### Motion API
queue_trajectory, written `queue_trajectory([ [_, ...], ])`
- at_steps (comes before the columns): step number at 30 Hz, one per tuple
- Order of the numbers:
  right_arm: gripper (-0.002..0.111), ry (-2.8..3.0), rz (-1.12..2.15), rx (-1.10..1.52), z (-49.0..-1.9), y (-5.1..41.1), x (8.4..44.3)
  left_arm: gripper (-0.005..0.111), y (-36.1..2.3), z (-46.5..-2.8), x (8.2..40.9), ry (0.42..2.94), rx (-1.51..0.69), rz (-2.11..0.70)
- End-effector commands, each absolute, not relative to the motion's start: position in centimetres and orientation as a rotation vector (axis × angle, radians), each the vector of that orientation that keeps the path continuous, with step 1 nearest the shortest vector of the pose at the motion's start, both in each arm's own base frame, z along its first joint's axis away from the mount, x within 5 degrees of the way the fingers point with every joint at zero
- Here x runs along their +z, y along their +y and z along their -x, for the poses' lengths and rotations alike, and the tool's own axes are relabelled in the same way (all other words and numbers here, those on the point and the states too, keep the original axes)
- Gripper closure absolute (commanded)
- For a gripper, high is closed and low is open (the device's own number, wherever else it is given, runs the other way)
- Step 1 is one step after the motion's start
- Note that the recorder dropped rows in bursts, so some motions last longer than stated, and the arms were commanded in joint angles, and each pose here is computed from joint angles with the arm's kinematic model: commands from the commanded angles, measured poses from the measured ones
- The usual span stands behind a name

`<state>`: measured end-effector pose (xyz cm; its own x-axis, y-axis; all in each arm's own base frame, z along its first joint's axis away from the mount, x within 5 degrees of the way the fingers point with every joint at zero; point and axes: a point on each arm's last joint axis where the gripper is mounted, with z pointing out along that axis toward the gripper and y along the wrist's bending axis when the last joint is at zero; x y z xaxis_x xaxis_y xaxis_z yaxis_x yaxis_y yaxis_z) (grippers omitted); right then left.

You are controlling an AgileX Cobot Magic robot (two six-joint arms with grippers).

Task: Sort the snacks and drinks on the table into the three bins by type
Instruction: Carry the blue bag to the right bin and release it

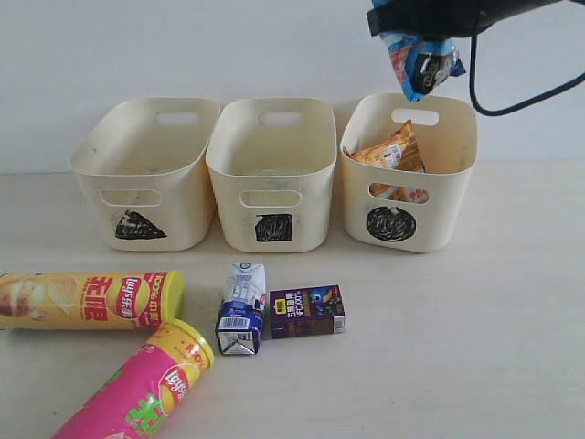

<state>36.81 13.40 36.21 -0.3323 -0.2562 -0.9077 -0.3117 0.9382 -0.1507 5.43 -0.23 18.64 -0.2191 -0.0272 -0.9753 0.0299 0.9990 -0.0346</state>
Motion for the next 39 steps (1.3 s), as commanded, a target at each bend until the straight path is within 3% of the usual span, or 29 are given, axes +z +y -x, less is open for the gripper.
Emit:
queue_trajectory([
  [1,0.108,1.930,0.459,0.014,-38.5,13.4,34.3,0.102,-0.3,-5.4,18.6,1.788,-0.059,0.002],
  [11,0.107,1.930,0.579,-0.058,-40.5,14.1,30.9,0.102,-0.3,-5.4,18.6,1.788,-0.059,0.002],
  [14,0.096,1.936,0.588,-0.058,-40.8,14.3,30.2,0.102,-0.3,-5.4,18.6,1.788,-0.059,0.002],
  [20,0.050,1.952,0.635,-0.086,-41.5,14.5,28.5,0.102,0.0,-5.4,18.6,1.787,-0.031,0.036],
  [23,0.038,1.952,0.640,-0.081,-41.7,14.7,28.1,0.102,0.1,-5.4,18.6,1.786,-0.017,0.054],
  [26,0.036,1.950,0.640,-0.080,-41.7,14.7,28.1,0.102,0.1,-5.4,18.6,1.786,-0.011,0.061],
  [33,0.040,1.927,0.626,-0.076,-41.4,14.5,29.3,0.102,0.1,-5.4,18.6,1.788,-0.011,0.061],
  [35,0.052,1.925,0.612,-0.077,-41.1,14.3,29.9,0.102,0.1,-5.4,18.6,1.788,-0.011,0.061],
  [39,0.105,1.983,0.577,-0.122,-40.0,13.5,31.2,0.102,0.1,-5.4,18.6,1.788,-0.011,0.061],
])
